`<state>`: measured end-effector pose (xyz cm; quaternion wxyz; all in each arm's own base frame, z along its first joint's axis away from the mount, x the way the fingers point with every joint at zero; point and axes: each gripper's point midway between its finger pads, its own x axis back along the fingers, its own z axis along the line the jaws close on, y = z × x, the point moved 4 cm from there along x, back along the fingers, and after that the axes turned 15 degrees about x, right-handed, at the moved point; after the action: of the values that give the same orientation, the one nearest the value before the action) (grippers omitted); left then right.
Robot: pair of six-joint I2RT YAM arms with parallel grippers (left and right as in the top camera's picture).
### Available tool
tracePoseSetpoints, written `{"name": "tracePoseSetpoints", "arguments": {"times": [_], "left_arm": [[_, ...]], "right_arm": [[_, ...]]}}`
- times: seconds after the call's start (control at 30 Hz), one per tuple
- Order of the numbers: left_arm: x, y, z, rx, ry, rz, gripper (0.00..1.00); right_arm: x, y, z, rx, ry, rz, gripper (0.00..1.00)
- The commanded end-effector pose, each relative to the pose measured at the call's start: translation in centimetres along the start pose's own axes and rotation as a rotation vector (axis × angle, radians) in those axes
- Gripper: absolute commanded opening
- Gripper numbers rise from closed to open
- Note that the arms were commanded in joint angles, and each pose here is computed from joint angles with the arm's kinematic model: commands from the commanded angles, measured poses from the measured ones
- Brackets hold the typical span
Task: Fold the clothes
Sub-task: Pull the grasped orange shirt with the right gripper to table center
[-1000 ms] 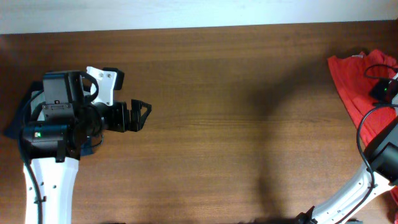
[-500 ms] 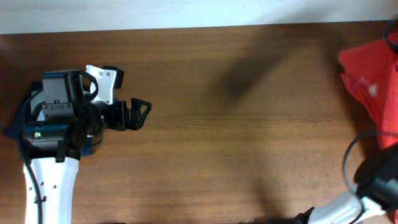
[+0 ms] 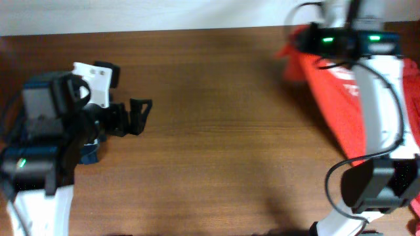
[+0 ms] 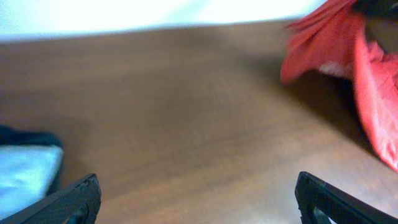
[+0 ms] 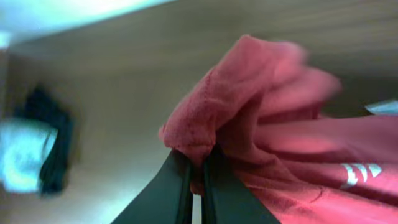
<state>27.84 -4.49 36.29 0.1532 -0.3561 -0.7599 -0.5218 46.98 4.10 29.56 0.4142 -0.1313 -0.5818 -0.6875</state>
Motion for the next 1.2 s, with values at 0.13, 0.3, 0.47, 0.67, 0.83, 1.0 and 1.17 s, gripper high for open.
{"name": "tracePoseSetpoints", "arguments": {"times": [0.13, 0.3, 0.47, 0.67, 0.83, 1.0, 1.17], "left_arm": [[7.3, 1.3, -0.9, -0.056, 0.153, -0.206, 0.99], [8.7, 0.6, -0.1, -0.049, 0.240, -0.229, 0.99], [9.0, 0.7, 0.4, -0.046, 0.276, -0.241, 0.99], [8.5, 0.9, 0.6, -0.042, 0.285, -0.232, 0.99], [7.6, 1.0, 1.0, -0.034, 0.291, -0.202, 0.99], [5.7, 1.2, 1.7, -0.019, 0.295, -0.142, 1.00], [2.3, 0.9, 1.9, 0.006, 0.225, -0.025, 0.99]], "right_arm": [[-4.8, -3.8, 15.8, 0.237, 0.191, 0.142, 0.04], [-8.2, -8.7, 23.2, 0.376, 0.222, 0.256, 0.04], [-11.0, -13.6, 27.8, 0.471, 0.256, 0.366, 0.12], [-10.4, -16.3, 31.1, 0.610, 0.318, 0.399, 0.29], [-9.2, -15.1, 29.6, 0.605, 0.243, 0.388, 0.29], [-7.5, -12.6, 23.8, 0.492, 0.093, 0.404, 0.29], [-5.5, -10.3, 13.2, 0.242, -0.072, 0.460, 0.49]]}}
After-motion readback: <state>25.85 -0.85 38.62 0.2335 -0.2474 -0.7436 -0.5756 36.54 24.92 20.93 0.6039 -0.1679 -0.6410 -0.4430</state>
